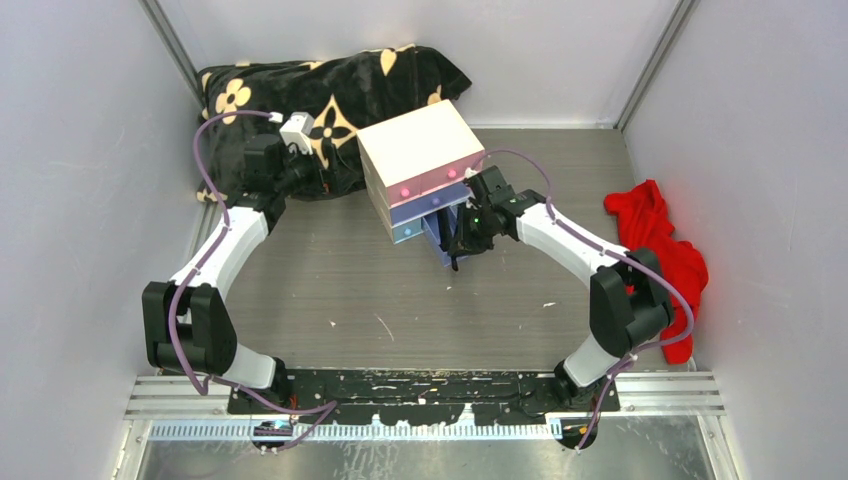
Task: Organize the makeup
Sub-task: Place the makeup brush in the drawer.
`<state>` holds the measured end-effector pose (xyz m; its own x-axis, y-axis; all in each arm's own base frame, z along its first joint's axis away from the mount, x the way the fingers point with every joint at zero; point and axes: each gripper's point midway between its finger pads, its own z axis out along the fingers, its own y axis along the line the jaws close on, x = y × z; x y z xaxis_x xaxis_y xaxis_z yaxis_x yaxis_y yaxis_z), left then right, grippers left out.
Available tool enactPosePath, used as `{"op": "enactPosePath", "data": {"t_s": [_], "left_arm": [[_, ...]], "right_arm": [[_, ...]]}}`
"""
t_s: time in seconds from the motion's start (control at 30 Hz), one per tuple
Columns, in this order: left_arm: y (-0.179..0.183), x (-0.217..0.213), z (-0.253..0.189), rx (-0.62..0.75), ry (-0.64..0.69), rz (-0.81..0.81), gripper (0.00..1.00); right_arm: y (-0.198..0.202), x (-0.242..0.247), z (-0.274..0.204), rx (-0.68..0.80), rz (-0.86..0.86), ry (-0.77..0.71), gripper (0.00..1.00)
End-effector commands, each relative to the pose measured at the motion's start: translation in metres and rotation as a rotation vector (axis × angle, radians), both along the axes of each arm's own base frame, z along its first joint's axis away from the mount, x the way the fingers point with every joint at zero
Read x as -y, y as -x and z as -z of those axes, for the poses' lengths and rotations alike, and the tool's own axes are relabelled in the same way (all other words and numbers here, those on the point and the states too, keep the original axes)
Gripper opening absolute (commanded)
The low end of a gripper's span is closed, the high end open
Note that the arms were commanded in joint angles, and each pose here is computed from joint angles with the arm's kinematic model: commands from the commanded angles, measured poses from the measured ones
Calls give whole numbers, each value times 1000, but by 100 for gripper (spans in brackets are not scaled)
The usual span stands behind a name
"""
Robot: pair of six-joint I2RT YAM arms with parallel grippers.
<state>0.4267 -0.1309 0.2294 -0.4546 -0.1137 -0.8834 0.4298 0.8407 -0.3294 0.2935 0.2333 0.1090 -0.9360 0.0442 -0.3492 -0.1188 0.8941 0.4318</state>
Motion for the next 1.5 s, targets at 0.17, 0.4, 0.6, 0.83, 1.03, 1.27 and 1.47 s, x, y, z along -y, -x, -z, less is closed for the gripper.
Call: {"op": "enactPosePath", "data": {"t_s": [0.17,0.4,0.6,0.83,1.03,1.27,1.47], "left_arm": [[0,-2,-32,95,-12,-4,100],[0,0,-32,95,-3,1,100],[1,-1,-36,107,-6,-3,100],[3,-2,-41,116,-8,-6,100],[4,-2,-44,122,-9,-5,100],[4,-3,-44,122,-9,-4,100],[4,-3,-43,121,-10,-6,100]], "right_arm": [[-1,-2,-8,-27,11,-113,1],[1,-7,-10,-46,21,-158,1],[-12,-12,-16,-48,33,-172,1],[-23,-14,-12,-75,38,-184,1],[-39,-14,-14,-51,64,-188,1],[-54,-18,-22,-17,102,-239,4],[-66,-20,-15,-9,107,-252,4]]}}
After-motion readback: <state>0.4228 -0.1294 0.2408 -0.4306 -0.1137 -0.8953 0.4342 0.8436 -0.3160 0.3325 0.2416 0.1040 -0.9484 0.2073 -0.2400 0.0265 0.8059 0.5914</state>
